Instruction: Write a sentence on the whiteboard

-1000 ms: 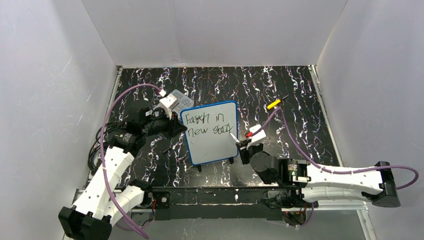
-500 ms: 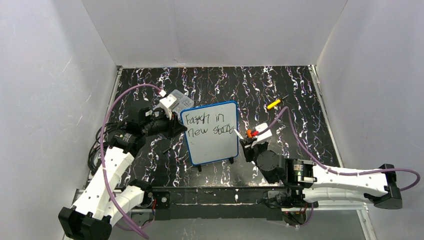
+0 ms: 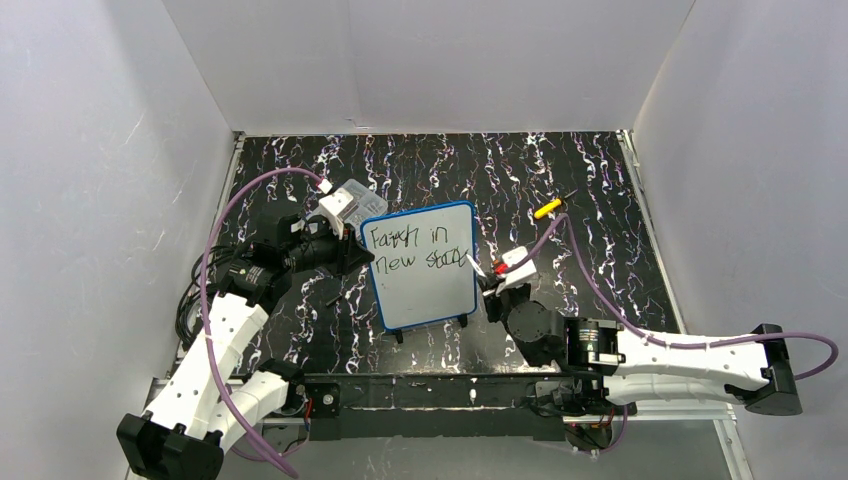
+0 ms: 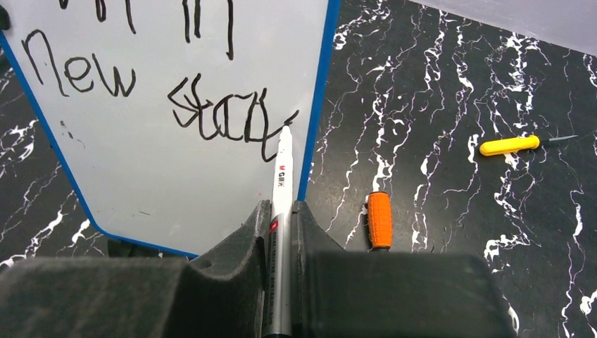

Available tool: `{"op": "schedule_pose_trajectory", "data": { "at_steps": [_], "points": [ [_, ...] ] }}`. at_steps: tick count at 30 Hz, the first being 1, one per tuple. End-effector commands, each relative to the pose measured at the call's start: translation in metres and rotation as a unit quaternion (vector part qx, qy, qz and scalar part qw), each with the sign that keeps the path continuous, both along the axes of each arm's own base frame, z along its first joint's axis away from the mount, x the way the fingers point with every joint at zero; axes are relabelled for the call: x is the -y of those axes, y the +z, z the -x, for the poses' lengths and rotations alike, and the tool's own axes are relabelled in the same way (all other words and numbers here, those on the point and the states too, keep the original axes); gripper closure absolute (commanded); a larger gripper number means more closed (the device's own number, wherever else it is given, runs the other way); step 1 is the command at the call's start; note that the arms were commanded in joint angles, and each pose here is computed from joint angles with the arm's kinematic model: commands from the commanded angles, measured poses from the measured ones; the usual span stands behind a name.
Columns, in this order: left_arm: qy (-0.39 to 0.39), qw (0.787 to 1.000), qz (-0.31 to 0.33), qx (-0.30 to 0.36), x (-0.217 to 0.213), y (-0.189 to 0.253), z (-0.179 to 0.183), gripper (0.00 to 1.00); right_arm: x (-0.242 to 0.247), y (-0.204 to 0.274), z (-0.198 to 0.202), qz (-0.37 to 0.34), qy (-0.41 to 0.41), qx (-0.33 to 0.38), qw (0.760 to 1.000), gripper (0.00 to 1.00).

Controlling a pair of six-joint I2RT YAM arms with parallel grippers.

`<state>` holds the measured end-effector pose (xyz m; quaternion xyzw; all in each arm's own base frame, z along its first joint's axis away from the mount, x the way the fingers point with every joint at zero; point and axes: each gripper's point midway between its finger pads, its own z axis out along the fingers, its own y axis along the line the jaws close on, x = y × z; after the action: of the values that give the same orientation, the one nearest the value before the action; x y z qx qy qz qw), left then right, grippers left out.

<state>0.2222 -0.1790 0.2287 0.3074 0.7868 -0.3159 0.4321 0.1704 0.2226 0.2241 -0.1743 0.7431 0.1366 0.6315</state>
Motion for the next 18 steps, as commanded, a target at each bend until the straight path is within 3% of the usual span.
{"op": "schedule_pose_trajectory", "data": {
  "at_steps": [1, 18],
  "points": [
    [-0.009, 0.999, -0.025, -0.047, -0.003, -0.026, 0.013, 1.00, -0.006, 0.013, -0.002, -0.022, -0.003, -0.001, 1.000, 0.99],
    [-0.010, 0.998, -0.024, -0.048, -0.002, -0.026, 0.013, 1.00, 0.009, -0.012, 0.004, -0.023, -0.018, -0.039, 0.999, 0.99]
  ]
}}
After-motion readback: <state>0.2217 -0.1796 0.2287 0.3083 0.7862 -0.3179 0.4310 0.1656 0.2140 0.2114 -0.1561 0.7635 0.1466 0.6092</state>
